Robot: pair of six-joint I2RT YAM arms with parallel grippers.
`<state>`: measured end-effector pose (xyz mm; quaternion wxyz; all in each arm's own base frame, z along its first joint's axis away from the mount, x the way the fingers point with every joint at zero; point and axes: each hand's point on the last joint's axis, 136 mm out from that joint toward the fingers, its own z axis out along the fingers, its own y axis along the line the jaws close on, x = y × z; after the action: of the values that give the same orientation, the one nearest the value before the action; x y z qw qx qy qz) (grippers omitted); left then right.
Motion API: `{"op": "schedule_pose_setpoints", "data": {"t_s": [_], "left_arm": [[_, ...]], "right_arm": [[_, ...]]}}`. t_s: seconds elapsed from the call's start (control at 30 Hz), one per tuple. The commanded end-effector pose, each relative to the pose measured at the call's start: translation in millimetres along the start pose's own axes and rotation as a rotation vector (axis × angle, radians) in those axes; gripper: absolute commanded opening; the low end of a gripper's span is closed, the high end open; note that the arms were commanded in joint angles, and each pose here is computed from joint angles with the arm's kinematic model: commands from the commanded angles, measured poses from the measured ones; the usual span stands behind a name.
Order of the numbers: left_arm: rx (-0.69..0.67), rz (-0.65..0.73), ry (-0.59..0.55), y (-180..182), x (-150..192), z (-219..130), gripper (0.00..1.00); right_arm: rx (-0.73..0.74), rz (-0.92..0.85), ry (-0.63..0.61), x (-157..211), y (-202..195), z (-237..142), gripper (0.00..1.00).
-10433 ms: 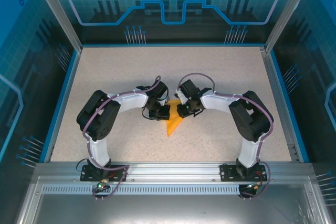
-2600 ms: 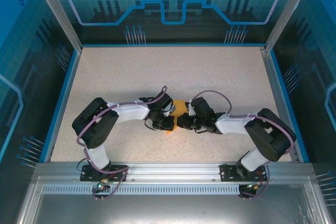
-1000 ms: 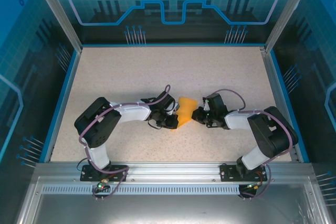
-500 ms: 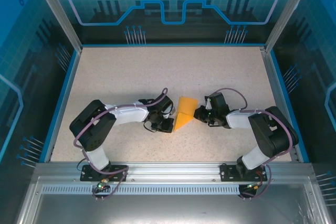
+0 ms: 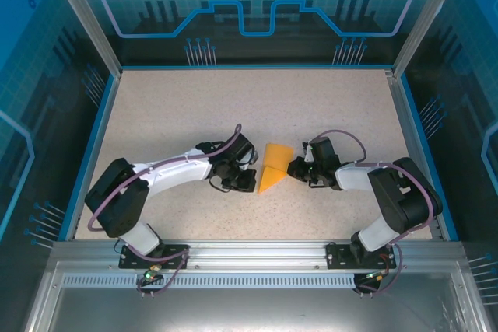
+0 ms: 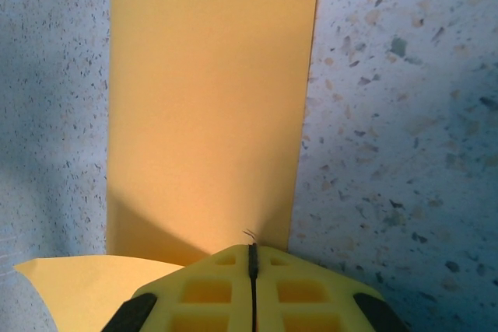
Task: Fold a paper plane with a square sheet of paper (pick it up from the middle)
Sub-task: Third fold the triangle at the center of the table.
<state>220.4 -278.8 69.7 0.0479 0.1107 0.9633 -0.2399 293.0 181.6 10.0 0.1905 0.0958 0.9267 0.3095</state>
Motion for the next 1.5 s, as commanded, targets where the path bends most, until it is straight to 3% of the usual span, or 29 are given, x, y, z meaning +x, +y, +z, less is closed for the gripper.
{"op": "schedule_pose_setpoints", "data": {"t_s": [0.0,0.33,0.9,1.47], "left_arm": [[0.105,-0.004,0.0,-31,-5,-5,0.08],[0.131,0.046,0.065,-58,-17,39,0.08],[0.051,-0.002,0.163,-3,-12,72,0.07],[-0.03,-0.016,0.231,34,23,70,0.07]], "right_arm": [[0.199,0.044,0.041,15,-55,1,0.07],[0.182,0.024,0.052,14,-49,0,0.07],[0.213,-0.026,0.088,16,-53,-1,0.07],[0.258,-0.063,0.13,23,-65,6,0.06]]}}
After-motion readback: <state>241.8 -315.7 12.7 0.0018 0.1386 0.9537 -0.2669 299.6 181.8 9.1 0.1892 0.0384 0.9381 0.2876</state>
